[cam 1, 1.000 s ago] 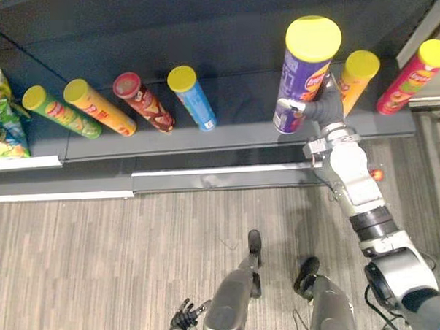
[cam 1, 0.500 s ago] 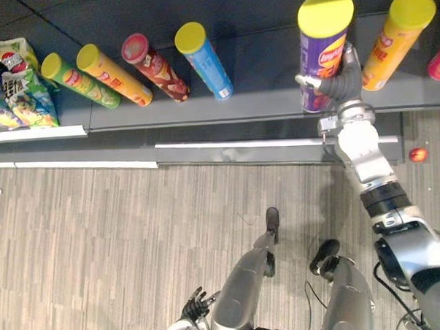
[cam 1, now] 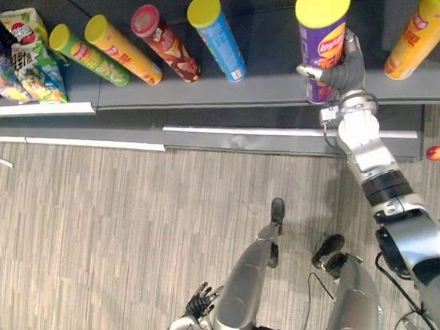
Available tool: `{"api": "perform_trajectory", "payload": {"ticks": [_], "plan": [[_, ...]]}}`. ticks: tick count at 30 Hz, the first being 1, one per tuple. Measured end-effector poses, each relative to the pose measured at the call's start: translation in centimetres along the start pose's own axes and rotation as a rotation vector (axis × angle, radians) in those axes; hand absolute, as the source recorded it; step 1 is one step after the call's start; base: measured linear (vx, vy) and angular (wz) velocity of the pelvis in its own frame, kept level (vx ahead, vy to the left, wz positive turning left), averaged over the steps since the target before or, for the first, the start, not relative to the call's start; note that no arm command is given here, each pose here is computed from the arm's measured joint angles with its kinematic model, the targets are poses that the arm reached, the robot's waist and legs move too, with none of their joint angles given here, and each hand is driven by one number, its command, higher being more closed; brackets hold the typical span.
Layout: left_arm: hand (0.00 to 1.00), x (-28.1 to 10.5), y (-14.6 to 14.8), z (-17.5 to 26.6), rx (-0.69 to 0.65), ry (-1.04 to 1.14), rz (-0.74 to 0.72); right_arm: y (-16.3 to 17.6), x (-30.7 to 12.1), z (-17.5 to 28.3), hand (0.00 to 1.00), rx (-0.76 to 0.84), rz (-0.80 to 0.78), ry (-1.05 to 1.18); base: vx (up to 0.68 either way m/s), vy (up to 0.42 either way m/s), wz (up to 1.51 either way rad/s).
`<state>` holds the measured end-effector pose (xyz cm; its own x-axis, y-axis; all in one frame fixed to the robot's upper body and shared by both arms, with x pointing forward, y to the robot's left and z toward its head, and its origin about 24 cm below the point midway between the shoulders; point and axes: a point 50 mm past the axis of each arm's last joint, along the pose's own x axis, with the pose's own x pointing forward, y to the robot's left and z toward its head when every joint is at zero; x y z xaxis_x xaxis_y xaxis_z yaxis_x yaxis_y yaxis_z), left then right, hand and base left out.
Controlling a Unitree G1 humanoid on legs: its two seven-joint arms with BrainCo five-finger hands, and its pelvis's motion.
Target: Put the gum and the chips on the shelf.
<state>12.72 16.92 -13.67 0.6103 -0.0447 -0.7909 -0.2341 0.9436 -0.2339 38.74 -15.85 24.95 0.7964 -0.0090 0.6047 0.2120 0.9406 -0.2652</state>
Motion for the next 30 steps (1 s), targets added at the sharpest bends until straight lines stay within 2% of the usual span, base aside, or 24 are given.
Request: {"api": "perform_trajectory", "payload": {"ticks": [15, 30], "plan": [[0.0, 0.3, -1.0, 0.7, 0.032, -0.008, -0.044, -0.4, 2.1, 2.5, 1.0, -0.025, -0.08, -0.075, 0.02, -0.07, 0.08], [0.0, 0.7, -1.7, 0.8, 0.063, 0.001, -0.073, -2.9, 3.0, 3.1, 1.0, -0.01, -0.305, -0.078, 0.01, -0.064, 0.04]]}}
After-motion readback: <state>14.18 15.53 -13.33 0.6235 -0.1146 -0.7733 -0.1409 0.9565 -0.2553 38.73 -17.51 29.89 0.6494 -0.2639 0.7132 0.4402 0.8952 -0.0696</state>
